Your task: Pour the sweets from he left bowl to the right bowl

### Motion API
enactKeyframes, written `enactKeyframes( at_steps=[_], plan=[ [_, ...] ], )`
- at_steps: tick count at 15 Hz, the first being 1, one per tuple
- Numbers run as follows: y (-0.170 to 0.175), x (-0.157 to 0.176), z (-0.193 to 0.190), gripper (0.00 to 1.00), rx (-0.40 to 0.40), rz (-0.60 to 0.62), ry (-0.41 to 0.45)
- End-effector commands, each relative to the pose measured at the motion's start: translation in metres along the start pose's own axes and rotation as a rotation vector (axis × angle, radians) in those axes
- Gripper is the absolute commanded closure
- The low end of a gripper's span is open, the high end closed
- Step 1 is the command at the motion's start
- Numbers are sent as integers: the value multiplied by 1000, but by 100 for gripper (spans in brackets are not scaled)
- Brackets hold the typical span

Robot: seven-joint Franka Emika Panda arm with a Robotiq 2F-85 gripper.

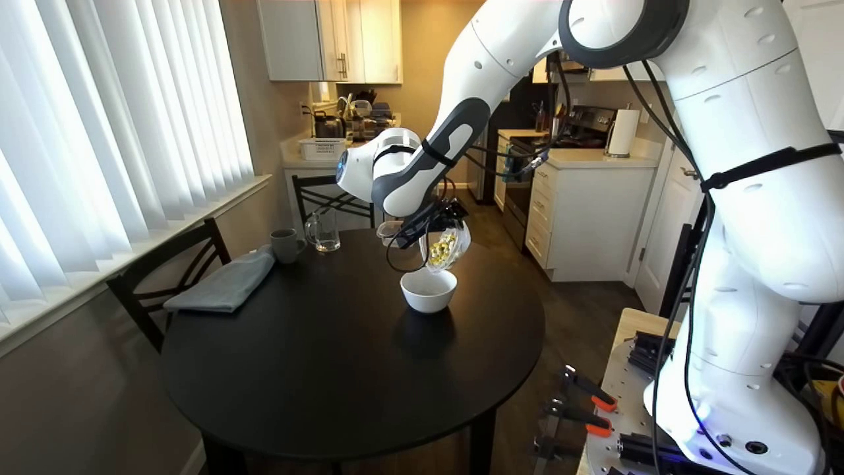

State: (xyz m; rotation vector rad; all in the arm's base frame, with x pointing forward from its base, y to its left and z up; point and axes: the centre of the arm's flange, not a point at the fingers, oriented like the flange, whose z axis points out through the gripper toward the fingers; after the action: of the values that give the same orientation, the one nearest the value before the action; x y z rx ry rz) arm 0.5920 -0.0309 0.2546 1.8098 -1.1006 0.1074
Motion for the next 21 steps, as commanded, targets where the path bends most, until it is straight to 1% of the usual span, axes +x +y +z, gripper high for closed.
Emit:
enactKeyframes(
  at_steps=[1, 8, 11, 21],
  plan=[
    [5, 2, -10, 96, -56, 44, 11],
    [5, 1, -15, 96, -175, 100, 35],
    [-3, -1, -17, 96, -214, 106, 45],
    [-55, 7, -26, 96, -369, 127, 90]
  ],
)
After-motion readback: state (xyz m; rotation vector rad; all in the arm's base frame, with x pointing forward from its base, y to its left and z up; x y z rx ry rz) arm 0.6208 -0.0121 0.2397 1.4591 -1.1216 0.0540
